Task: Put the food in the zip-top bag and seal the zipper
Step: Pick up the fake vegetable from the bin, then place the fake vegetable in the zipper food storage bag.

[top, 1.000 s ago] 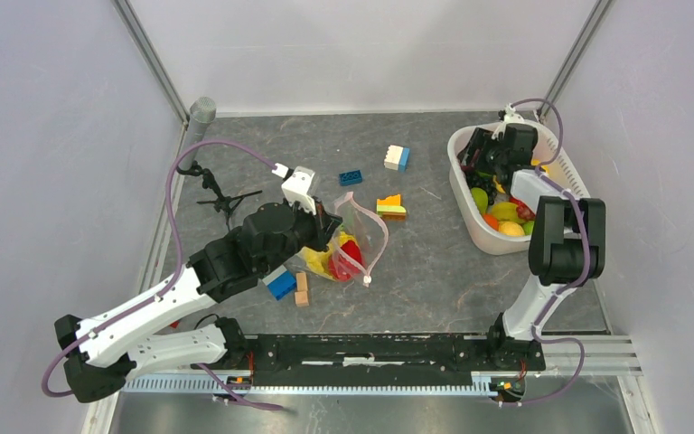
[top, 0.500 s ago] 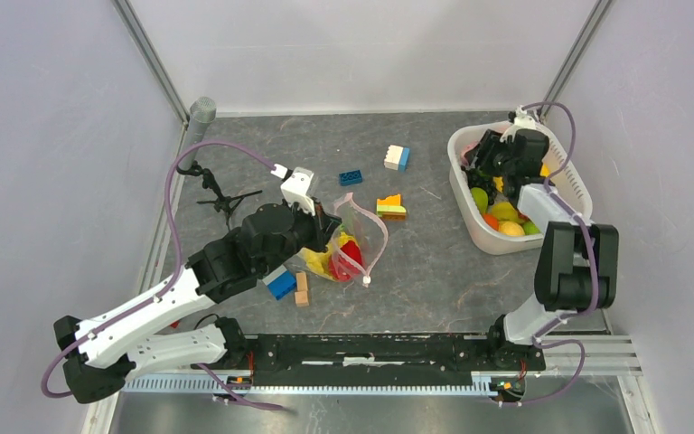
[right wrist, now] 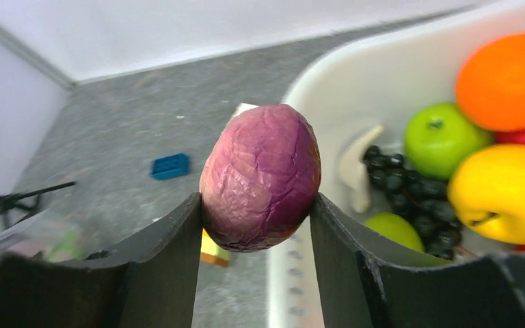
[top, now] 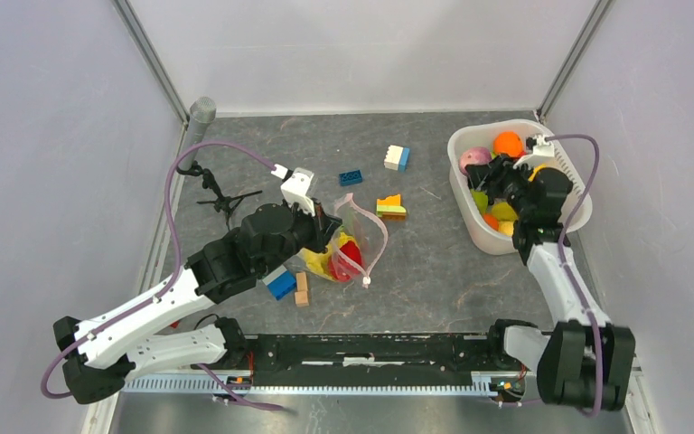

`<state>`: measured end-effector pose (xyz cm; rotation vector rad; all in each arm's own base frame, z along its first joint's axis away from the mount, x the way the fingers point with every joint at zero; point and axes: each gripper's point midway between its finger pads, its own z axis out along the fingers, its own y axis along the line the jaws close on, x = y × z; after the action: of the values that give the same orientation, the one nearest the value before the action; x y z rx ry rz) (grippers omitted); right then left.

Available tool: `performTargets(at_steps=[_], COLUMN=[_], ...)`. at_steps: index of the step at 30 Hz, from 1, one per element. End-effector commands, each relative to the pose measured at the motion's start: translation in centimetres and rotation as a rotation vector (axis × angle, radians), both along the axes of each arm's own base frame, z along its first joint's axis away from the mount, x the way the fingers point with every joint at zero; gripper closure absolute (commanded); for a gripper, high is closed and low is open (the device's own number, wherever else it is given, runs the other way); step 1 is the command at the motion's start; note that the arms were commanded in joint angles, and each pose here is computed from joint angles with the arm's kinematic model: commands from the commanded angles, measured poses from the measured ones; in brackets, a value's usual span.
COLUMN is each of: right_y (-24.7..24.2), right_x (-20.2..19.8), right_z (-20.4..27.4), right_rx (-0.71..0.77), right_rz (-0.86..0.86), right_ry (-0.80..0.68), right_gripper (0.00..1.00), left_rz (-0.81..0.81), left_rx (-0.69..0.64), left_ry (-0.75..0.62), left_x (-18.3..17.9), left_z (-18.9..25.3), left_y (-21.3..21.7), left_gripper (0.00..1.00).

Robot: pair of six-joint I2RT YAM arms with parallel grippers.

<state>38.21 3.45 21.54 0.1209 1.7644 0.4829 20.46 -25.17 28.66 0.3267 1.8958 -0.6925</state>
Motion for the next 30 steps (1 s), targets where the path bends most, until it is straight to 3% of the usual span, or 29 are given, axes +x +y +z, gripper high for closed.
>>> performTargets(at_steps=[1, 10, 19, 26, 30], right_y=[4.9, 15.8, 21.1, 23.8, 24.4], right_x=[-3.8, -13.1, -19.1, -18.5, -17.7], right_z=[5.5, 6.7, 5.9, 3.2, 2.8], right_rx=[0.062, 0.043, -0.004, -0.144, -0.195], right_rz=[0.247, 0.664, 0.948, 0.926, 0.875], right_ry=[-0.19, -0.304, -0.333, -0.244, -0.232], right_gripper=[0.57, 0.57, 0.57, 0.55, 0.48], left_rz=[0.01, 0.012, -0.003, -0.002, -0.004], left_rx=[-0.04, -0.035, -0.033, -0.036, -0.034], left_ry=[-0.017, -0.015, -0.008, -0.012, -0.01], left_x=[0.1, 0.3, 0.3, 0.2, 0.2], left_z=[1.0, 0.9, 0.7, 1.0, 0.9], left_y=[0.1, -0.1, -0.5, -0.4, -0.5], left_gripper=[0.97, 0.97, 0.97, 0.97, 0.97])
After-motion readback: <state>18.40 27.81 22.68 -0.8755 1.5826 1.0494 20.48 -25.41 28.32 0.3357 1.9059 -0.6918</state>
